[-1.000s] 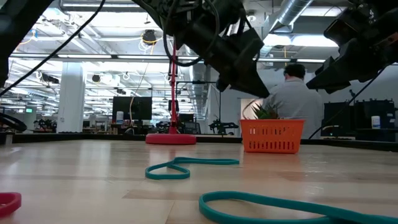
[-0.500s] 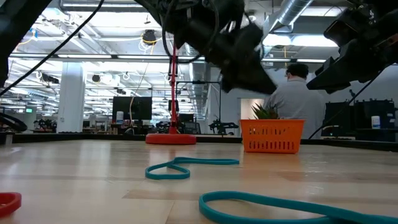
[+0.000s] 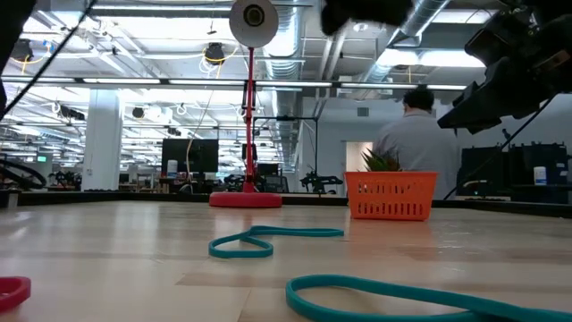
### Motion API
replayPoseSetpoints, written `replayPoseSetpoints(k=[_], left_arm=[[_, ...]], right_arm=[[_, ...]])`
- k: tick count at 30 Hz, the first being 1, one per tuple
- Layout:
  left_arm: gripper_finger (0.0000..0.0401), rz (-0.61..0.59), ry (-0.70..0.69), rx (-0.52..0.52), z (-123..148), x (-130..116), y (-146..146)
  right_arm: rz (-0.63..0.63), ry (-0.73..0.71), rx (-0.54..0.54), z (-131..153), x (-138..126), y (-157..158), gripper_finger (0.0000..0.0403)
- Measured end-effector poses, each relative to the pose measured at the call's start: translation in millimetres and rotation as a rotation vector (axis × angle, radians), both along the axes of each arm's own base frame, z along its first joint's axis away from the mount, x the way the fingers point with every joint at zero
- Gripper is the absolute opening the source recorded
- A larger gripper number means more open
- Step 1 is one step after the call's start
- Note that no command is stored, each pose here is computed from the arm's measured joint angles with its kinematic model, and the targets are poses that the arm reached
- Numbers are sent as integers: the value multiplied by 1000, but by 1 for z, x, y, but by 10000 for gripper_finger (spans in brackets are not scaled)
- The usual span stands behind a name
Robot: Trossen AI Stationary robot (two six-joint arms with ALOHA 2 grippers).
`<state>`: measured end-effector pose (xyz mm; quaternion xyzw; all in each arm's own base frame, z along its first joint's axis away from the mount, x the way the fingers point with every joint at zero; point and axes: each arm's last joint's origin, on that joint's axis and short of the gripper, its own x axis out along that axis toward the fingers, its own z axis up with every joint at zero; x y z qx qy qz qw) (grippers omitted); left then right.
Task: Pick and place items into bin
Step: Put the red rubberband into the orange basket
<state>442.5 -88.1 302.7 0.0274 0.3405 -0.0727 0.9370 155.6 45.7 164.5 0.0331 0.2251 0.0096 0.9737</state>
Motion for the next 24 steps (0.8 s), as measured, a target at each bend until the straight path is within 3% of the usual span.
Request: replayPoseSetpoints(k=[4,7,11,14,18,24], left_arm=[[75,39,-19,52,38,-40,-39],[75,139,-38,112,65,-83,-65],[75,297,-59,204,72,-135,-98],[75,351,-33,207,55,-161,-121],[75,380,18,100,14,-179,-145],[75,457,76,-173,-58,-192,-162]], right_arm=[[-20,8,41,-1,0,0,77],[-22,9,46,-1,0,0,77],[-22,10,45,-1,0,0,77],[-22,7,46,0,0,0,77],[-22,7,46,0,0,0,77],[-40,-17,53,2,1,-2,77]])
